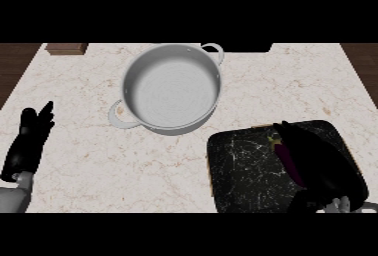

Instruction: Pick the eggplant from the tray and place it in the pot

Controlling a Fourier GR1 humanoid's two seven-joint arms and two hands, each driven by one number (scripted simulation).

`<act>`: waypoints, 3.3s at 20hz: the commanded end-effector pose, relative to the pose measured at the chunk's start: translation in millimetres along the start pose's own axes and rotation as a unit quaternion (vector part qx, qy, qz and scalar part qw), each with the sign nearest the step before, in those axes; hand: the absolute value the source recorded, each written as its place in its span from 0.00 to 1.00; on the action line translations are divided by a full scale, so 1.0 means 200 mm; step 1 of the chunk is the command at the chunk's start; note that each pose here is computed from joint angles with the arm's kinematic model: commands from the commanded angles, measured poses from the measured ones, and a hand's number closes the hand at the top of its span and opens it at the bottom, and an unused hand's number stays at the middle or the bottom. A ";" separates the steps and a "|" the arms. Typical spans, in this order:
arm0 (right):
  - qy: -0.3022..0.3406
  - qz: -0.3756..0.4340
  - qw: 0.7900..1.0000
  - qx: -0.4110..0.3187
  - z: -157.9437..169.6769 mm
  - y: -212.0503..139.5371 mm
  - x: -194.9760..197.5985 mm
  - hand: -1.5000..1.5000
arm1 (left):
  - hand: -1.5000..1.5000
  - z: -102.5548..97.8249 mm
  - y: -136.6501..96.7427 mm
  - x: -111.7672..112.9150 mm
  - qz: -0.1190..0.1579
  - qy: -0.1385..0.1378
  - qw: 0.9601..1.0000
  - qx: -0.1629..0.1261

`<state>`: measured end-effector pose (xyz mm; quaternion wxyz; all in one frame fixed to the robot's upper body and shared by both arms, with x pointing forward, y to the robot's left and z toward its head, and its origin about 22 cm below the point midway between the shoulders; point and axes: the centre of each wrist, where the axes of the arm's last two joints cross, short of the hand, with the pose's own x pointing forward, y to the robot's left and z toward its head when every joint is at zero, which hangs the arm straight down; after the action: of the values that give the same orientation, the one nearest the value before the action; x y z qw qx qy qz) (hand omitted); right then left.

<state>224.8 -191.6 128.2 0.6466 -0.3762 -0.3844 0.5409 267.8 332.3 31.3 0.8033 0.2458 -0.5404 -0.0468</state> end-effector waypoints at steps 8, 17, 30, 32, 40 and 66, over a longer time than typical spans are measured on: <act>0.059 0.019 0.997 0.035 -0.23 0.14 -0.07 0.00 | 0.50 -0.02 0.06 0.00 0.000 0.002 1.000 -0.006; 0.057 0.043 0.997 0.009 -0.27 0.17 -0.07 0.00 | 0.50 0.14 0.02 -0.04 -0.005 0.002 1.000 -0.008; 0.087 0.035 0.994 0.054 -0.47 0.34 -0.02 0.00 | 0.50 -0.03 -0.02 0.01 -0.001 -0.001 1.000 -0.002; 0.092 0.018 0.994 0.057 -0.42 0.35 -0.09 0.00 | 0.50 0.01 -0.04 -0.04 0.005 -0.003 1.000 -0.003; 0.093 0.022 0.993 0.064 -0.46 0.33 -0.17 0.00 | 0.50 0.01 -0.05 0.01 -0.006 -0.003 1.000 0.009; 0.191 -0.034 0.975 -0.106 -0.26 0.46 -0.02 1.00 | 0.50 0.05 0.00 -0.09 0.001 0.013 1.000 0.010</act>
<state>256.6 -196.7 24.8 0.6272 -0.4933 -0.3576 0.4852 256.1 332.6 22.5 0.8047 0.2501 -0.5366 -0.0444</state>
